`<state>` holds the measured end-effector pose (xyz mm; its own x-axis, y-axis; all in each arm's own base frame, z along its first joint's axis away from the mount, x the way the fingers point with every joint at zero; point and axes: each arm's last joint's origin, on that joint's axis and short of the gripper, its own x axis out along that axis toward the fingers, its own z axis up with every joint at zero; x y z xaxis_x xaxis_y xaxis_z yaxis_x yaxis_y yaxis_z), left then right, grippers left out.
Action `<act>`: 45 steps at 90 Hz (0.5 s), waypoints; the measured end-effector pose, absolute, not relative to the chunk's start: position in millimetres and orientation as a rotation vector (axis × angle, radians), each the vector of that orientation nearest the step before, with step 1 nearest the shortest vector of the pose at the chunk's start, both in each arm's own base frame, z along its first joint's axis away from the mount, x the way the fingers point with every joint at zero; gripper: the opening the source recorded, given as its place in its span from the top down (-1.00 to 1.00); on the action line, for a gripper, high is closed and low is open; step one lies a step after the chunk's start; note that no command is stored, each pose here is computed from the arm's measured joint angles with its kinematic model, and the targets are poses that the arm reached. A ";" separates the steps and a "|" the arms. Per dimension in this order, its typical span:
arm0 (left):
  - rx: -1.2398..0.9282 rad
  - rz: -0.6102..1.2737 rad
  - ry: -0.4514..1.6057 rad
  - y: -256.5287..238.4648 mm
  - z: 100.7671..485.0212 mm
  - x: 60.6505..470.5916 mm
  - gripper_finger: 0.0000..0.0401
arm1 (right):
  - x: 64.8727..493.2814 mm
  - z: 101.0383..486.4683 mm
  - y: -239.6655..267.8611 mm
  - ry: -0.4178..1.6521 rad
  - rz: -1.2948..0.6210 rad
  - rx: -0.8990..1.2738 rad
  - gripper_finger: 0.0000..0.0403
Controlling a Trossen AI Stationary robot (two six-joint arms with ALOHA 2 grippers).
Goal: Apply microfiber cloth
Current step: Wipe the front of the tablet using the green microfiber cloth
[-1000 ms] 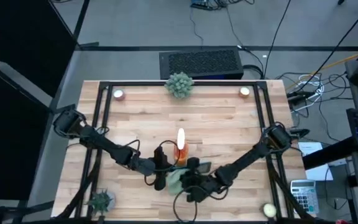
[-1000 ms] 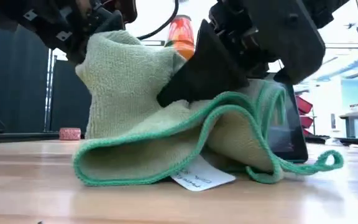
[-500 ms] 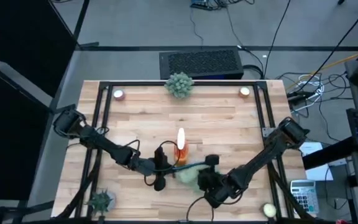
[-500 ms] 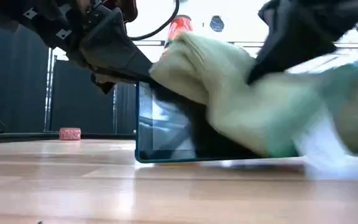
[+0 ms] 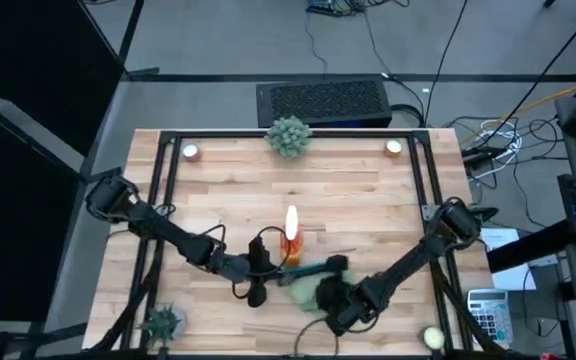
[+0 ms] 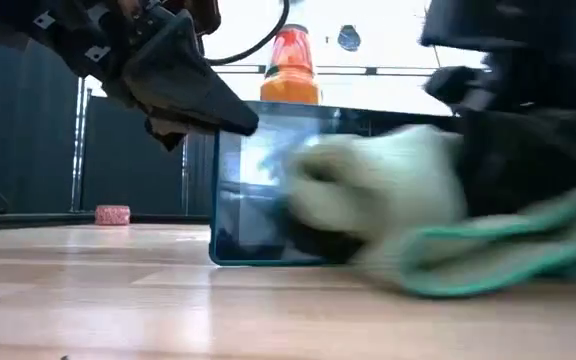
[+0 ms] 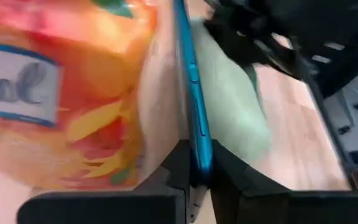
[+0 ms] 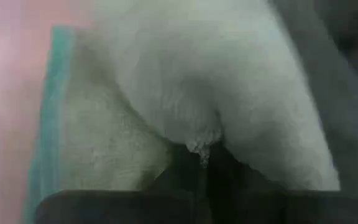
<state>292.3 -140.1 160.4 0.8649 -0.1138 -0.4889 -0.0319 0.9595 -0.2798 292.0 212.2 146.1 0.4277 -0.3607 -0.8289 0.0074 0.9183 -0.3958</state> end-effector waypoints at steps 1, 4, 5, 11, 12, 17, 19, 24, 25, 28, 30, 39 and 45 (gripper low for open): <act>-0.283 -0.044 0.525 -140.0 160.4 292.3 0.92 | 290.1 148.9 211.9 1.119 -0.244 -0.363 1.00; -0.278 -0.044 0.524 -139.9 160.5 292.4 0.92 | 286.9 157.5 210.4 1.127 -0.273 -0.376 1.00; -0.277 -0.042 0.523 -139.8 160.5 292.5 0.92 | 286.6 160.1 209.9 1.124 -0.283 -0.379 1.00; -0.276 -0.032 0.519 -139.5 160.8 292.4 0.92 | 287.6 174.5 205.4 1.076 -0.342 -0.396 1.00; -0.275 -0.030 0.519 -139.4 160.8 292.4 0.92 | 288.3 176.3 204.3 1.064 -0.353 -0.399 1.00; -0.275 -0.026 0.520 -139.1 160.6 292.5 0.92 | 294.2 183.5 201.0 0.989 -0.392 -0.398 1.00; -0.275 -0.025 0.521 -139.0 160.5 292.4 0.92 | 297.7 186.2 200.1 0.953 -0.401 -0.390 1.00; -0.279 -0.022 0.524 -138.8 160.2 292.2 0.92 | 308.2 191.3 197.5 0.874 -0.412 -0.369 1.00; -0.279 -0.022 0.524 -138.8 160.1 292.2 0.92 | 310.5 192.1 197.2 0.860 -0.412 -0.362 1.00; -0.279 -0.021 0.525 -138.7 160.0 292.1 0.92 | 317.9 193.5 195.8 0.823 -0.405 -0.343 1.00; -0.279 -0.021 0.525 -138.7 159.9 292.1 0.92 | 323.5 192.5 195.4 0.802 -0.397 -0.328 1.00; -0.278 -0.023 0.526 -138.8 159.9 292.1 0.92 | 345.5 180.5 197.3 0.751 -0.315 -0.277 1.00; -0.272 -0.033 0.525 -139.0 160.1 292.1 0.92 | 354.2 166.1 201.2 0.766 -0.242 -0.275 1.00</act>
<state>292.1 -139.0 160.1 0.8655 -0.1004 -0.4908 -0.0386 0.9634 -0.2651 354.2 201.2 166.1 0.6960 -0.3131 -0.6462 0.1145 0.9368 -0.3306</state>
